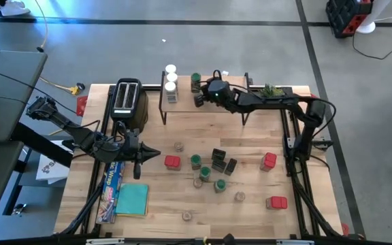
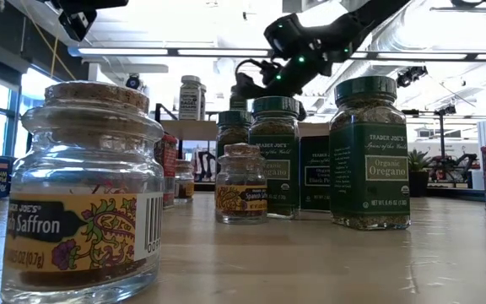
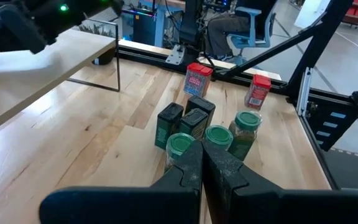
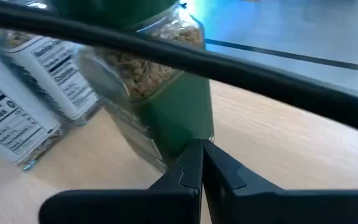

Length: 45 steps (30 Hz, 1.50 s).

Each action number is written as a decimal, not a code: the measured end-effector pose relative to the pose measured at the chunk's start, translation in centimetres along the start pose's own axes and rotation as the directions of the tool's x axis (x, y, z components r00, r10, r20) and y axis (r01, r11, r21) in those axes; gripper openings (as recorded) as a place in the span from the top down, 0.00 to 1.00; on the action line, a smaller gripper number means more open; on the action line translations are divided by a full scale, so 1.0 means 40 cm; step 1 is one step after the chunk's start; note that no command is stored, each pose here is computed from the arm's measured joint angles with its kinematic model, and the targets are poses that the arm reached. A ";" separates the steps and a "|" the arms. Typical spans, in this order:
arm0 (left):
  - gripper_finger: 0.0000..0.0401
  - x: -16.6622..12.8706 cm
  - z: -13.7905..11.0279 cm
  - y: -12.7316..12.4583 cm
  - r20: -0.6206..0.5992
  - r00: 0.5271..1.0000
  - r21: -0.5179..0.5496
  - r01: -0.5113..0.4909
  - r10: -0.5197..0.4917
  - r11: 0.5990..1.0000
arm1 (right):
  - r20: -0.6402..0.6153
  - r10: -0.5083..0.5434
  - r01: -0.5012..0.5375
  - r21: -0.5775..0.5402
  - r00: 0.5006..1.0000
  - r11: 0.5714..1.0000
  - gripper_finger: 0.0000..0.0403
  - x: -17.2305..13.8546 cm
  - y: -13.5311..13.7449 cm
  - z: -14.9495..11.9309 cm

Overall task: Shelf spices
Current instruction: Put the right green seasoning bottle on the shelf

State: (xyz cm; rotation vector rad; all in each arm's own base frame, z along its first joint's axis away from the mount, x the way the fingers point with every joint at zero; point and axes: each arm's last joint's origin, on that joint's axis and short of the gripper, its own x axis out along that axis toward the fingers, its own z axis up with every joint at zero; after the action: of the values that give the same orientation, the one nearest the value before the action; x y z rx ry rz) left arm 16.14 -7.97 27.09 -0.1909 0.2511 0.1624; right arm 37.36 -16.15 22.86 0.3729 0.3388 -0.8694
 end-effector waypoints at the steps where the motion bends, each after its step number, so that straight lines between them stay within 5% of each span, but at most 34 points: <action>1: 1.00 0.000 0.000 0.000 0.000 1.000 0.000 0.000 0.000 1.000 | -0.001 0.010 -0.010 -0.010 1.000 1.000 1.00 0.007 0.005 0.003; 22: 1.00 0.000 0.001 -0.001 0.002 1.000 -0.003 0.005 -0.005 1.000 | -0.014 0.011 -0.012 -0.063 1.000 0.998 1.00 0.112 -0.008 0.062; 31: 1.00 0.000 0.001 -0.001 0.001 1.000 -0.004 0.007 -0.007 1.000 | -0.106 -0.022 0.002 -0.192 0.994 0.981 1.00 0.047 0.028 0.054; 38: 1.00 0.000 0.001 -0.001 0.001 1.000 -0.003 0.007 -0.007 1.000 | -0.245 0.200 -0.264 -0.262 0.949 0.928 1.00 0.040 0.051 0.033; 45: 1.00 0.000 0.001 -0.001 0.001 1.000 -0.003 0.007 -0.007 1.000 | -0.167 0.281 -0.314 -0.226 0.945 0.922 1.00 0.060 0.039 0.060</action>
State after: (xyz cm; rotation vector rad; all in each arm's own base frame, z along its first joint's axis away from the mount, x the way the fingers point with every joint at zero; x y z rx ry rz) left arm 16.14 -8.00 27.12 -0.1949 0.2494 0.1561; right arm 40.36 -17.93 24.23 0.2388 0.4944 -0.4957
